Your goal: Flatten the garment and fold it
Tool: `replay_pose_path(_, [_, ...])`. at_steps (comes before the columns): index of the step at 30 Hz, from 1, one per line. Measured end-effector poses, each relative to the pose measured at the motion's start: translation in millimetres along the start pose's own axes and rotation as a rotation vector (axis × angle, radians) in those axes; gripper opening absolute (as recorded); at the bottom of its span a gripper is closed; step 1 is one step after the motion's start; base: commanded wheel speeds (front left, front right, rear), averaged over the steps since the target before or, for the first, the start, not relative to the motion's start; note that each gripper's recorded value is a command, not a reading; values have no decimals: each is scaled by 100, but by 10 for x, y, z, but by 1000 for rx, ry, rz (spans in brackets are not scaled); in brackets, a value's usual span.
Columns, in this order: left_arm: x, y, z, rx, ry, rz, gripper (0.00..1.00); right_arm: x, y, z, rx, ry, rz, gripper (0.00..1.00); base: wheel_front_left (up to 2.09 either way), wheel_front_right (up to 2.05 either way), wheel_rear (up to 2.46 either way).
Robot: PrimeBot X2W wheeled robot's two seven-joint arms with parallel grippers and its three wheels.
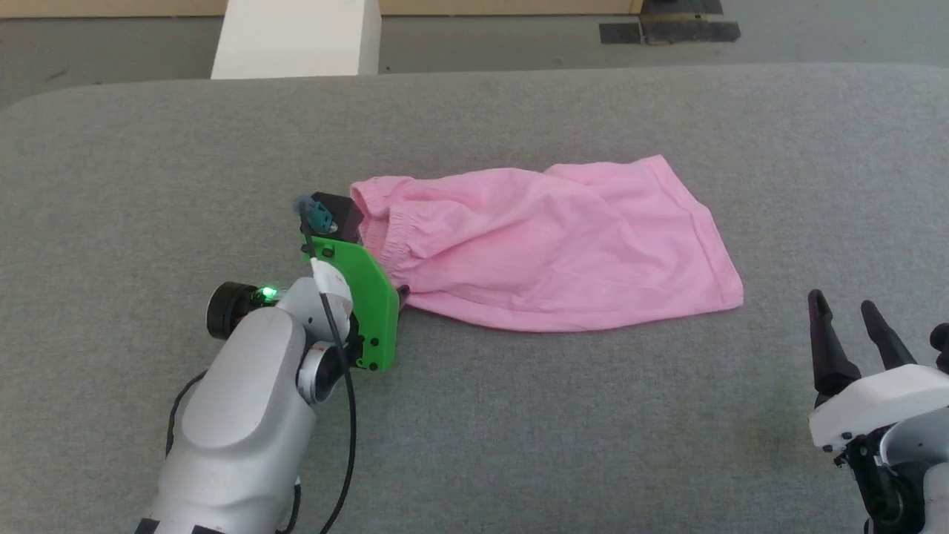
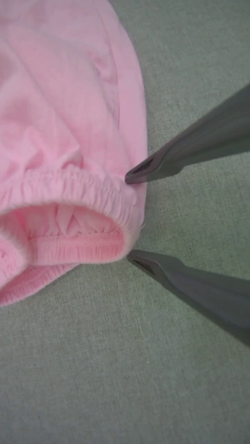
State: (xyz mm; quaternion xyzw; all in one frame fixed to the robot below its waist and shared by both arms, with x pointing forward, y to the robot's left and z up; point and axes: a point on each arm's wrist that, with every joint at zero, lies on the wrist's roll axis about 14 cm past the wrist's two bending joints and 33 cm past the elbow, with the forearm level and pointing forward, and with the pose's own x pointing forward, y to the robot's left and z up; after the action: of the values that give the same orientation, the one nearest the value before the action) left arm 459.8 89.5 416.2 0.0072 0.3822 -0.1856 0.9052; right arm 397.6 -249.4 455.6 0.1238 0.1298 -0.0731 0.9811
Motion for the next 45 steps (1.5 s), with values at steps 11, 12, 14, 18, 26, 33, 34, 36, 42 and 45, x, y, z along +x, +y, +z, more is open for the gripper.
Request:
replay_pose_path(11, [-21, -36, 155, -21, -124, -11, 0, 34, 21, -38, 0, 11, 5, 100, 0, 0, 0])
replay_pose_path(12, [-43, -53, 187, -34, -148, -17, 0, 36, 38, -40, 0, 12, 9, 100, 0, 0, 0])
replay_pose_path(14, [-93, -80, 237, -72, -202, -30, 0, 36, 46, -69, -3, 31, 11, 100, 0, 0, 0])
replay_pose_path(18, [-146, -118, 135, -167, -255, -44, 0, 31, -21, -223, -44, 133, -13, 100, 0, 0, 0])
replay_pose_path(26, [-158, -133, -112, -305, -303, -28, 0, 324, 212, -446, -188, 389, 17, 100, 0, 0, 0])
replay_pose_path(33, [-131, -88, -139, -326, -306, -13, 0, 522, 326, -632, -262, 512, 27, 100, 0, 0, 0])
replay_pose_path(34, [-128, -78, -147, -328, -304, -9, 0, 540, 342, -670, -276, 529, 29, 100, 0, 0, 0])
replay_pose_path(36, [-128, -62, -165, -331, -301, -4, 0, 546, 366, -803, -298, 593, 33, 60, 0, 0, 0])
replay_pose_path(42, [-181, -67, -117, -344, -333, -4, 0, 546, 472, -783, -291, 609, 61, 0, 0, 0, 0])
replay_pose_path(45, [-274, -81, 17, -406, -396, -27, 0, 543, 550, -613, -245, 549, 87, 0, 0, 0, 0])
